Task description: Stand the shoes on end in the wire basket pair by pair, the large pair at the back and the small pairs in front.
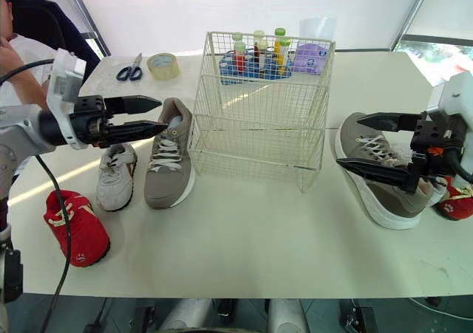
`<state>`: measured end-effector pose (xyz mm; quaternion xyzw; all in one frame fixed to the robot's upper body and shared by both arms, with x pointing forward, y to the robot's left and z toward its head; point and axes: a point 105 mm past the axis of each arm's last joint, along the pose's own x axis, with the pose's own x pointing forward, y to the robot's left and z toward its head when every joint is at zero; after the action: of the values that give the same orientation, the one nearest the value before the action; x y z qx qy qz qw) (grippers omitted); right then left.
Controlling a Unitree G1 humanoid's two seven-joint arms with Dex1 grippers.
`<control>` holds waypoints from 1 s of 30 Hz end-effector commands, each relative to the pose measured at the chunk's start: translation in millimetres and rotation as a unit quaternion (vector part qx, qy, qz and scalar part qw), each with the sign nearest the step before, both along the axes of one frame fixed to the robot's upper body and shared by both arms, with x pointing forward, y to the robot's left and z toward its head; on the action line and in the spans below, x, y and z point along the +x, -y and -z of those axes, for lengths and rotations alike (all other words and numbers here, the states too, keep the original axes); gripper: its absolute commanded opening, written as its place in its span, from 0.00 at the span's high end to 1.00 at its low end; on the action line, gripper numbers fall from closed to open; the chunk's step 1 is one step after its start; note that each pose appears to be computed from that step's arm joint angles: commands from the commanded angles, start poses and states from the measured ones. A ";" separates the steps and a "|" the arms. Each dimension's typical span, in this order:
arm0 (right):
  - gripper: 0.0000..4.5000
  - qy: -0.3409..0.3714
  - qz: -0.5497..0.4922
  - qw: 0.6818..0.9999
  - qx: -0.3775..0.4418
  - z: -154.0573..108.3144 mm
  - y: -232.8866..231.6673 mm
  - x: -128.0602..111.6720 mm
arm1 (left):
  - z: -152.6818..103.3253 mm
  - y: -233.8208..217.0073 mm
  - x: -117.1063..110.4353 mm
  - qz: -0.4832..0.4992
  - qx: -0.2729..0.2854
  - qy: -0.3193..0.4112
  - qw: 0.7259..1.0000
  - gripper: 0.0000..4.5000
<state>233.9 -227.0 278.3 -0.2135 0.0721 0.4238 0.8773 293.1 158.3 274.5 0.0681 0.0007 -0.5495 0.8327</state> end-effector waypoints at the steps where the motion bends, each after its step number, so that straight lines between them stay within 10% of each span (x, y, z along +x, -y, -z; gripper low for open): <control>1: 0.00 0.027 -0.001 1.000 -0.009 -12.3 -0.7 -2.3 | -11.5 6.9 -5.3 0.014 -0.003 0.026 1.000 0.25; 30: 0.00 0.027 -0.113 0.992 -0.039 20.8 -78.8 12.1 | -8.9 29.3 -3.1 0.050 -0.011 0.036 0.998 0.25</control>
<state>244.9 -158.6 260.4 -0.2401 0.0497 0.5069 0.8264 293.7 133.1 272.9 0.0603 -0.0139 -0.5817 0.8110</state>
